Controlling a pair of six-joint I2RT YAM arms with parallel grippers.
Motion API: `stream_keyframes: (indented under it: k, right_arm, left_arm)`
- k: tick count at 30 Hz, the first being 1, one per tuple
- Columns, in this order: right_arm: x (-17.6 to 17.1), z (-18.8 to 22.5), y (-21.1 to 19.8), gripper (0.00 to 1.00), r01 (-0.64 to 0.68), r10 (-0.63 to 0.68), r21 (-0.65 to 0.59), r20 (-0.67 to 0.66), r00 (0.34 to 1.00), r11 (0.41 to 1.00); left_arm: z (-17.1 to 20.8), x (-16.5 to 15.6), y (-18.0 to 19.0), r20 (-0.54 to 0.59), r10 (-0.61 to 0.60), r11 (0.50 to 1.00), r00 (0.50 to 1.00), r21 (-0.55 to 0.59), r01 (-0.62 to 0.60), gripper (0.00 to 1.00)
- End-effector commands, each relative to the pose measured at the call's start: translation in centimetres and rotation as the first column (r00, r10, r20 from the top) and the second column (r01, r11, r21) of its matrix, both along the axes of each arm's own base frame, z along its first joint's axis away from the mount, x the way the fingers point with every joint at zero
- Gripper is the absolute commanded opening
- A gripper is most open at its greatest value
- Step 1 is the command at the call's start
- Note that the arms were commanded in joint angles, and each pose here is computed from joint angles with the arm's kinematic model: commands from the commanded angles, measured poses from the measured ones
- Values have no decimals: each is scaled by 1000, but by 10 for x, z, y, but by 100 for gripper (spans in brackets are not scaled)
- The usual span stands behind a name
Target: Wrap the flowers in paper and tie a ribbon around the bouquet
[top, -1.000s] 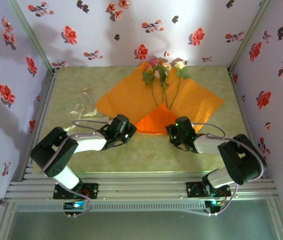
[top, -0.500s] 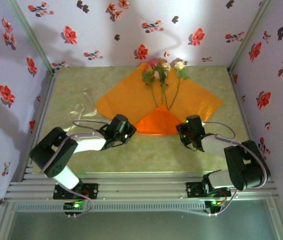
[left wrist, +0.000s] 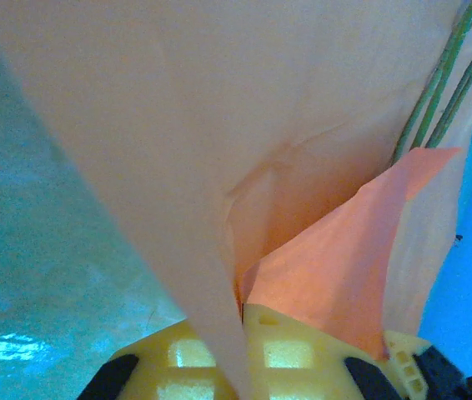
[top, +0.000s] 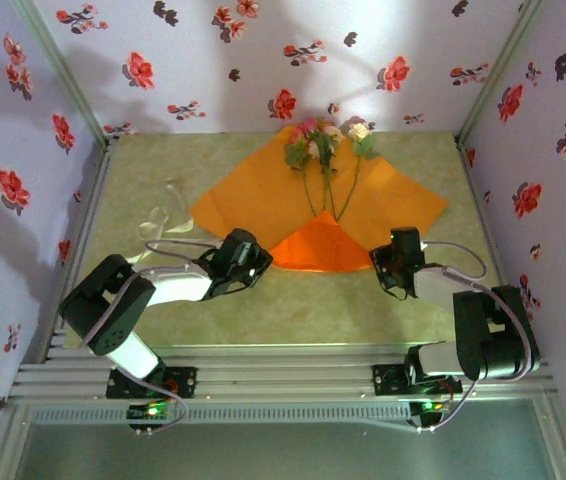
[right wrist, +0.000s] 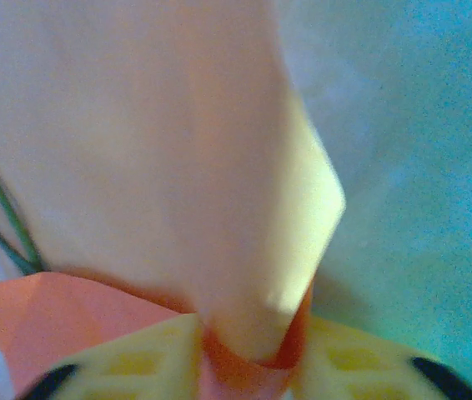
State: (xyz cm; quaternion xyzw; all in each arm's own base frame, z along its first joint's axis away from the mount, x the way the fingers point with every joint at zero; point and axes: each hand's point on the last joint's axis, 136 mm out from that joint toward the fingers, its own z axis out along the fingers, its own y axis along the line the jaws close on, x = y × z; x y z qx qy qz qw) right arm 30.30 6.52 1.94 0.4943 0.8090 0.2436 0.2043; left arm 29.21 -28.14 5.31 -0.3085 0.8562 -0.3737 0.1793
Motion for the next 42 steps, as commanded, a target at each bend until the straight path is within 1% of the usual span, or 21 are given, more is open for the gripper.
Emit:
stream_keyframes:
  k: [1, 2, 9, 10, 11, 12, 14, 16, 17, 20, 24, 26, 28, 29, 30, 31, 34, 35, 38, 40, 42]
  right_arm:
    - [-16, -15, -19, 6, 15, -24, -96, -98, 995, 995]
    - [-17, -16, -21, 0, 16, -27, -100, -105, 994, 995]
    - [-18, -14, -23, 0, 15, -29, -111, -125, 992, 994]
    - [-18, -14, -22, 0, 8, -24, -114, -139, 990, 993]
    - [-18, -14, -21, 0, -4, -14, -115, -156, 988, 993]
    - [-17, -13, -20, 0, -12, -7, -114, -166, 986, 993]
    - [-17, -14, -18, 0, -20, 1, -101, -185, 983, 995]
    - [-16, -15, -14, 1, -25, 9, -85, -190, 982, 996]
    - [-17, -16, -14, 4, -23, 7, -78, -200, 980, 997]
    - [-17, -14, -13, 12, -22, 6, -74, -212, 977, 997]
    - [-24, -1, -18, 33, -32, 4, -106, -249, 969, 994]
    - [-26, 18, -21, 41, -57, 20, -151, -236, 971, 987]
    - [-26, 44, -21, 44, -95, 54, -197, -204, 977, 976]
    - [-26, 58, -18, 43, -124, 85, -222, -179, 980, 967]
    - [-24, 68, -12, 38, -155, 120, -238, -155, 981, 959]
    - [-21, 76, 1, 31, -198, 175, -233, -119, 977, 952]
    - [-9, 81, 56, 16, -313, 313, -119, -26, 950, 942]
    - [-4, 78, 78, 13, -358, 359, -73, -2, 933, 931]
    - [4, 67, 135, 8, -470, 470, 20, 12, 883, 882]
    - [8, 61, 162, 7, -516, 516, 44, 11, 856, 855]
    - [10, 52, 180, 7, -529, 530, 78, 7, 848, 845]
  left_arm:
    - [3, 4, 7, 19, 13, 999, 1000, 30, -13, 0]
    - [2, 4, 7, 17, 14, 999, 1000, 30, -14, 0]
    - [2, 3, 9, 20, 8, 999, 1000, 39, -8, 0]
    - [2, 3, 11, 22, 9, 999, 1000, 43, -10, 3]
    - [1, 3, 14, 20, 11, 999, 1000, 49, -12, 15]
    - [0, 3, 18, 19, 15, 998, 1000, 54, -16, 24]
    - [-2, 4, 23, 24, 17, 998, 1000, 60, -18, 31]
    - [-4, 6, 26, 32, 13, 998, 999, 65, -15, 33]
    - [-4, 7, 27, 35, 9, 998, 999, 65, -12, 34]
    - [-7, 9, 25, 36, -12, 998, 999, 68, 10, 33]
    - [-10, 8, 22, 31, -36, 997, 999, 66, 34, 19]
    - [-8, 7, 21, 41, -50, 996, 998, 74, 47, 12]
    - [-2, 7, 20, 56, -71, 994, 996, 89, 66, 6]
    - [2, 8, 20, 64, -82, 992, 995, 99, 76, 4]
    - [5, 8, 19, 71, -93, 991, 993, 106, 85, 3]
    - [9, 8, 18, 81, -109, 988, 991, 116, 99, 2]
    - [16, 8, 13, 97, -163, 977, 982, 158, 146, 1]
    - [19, 7, 10, 102, -185, 971, 977, 171, 166, 0]
    - [26, 8, 4, 117, -236, 955, 965, 211, 208, 0]
    - [29, 7, 1, 120, -264, 944, 957, 235, 231, 0]
    - [31, 8, 0, 123, -281, 935, 952, 258, 242, 0]
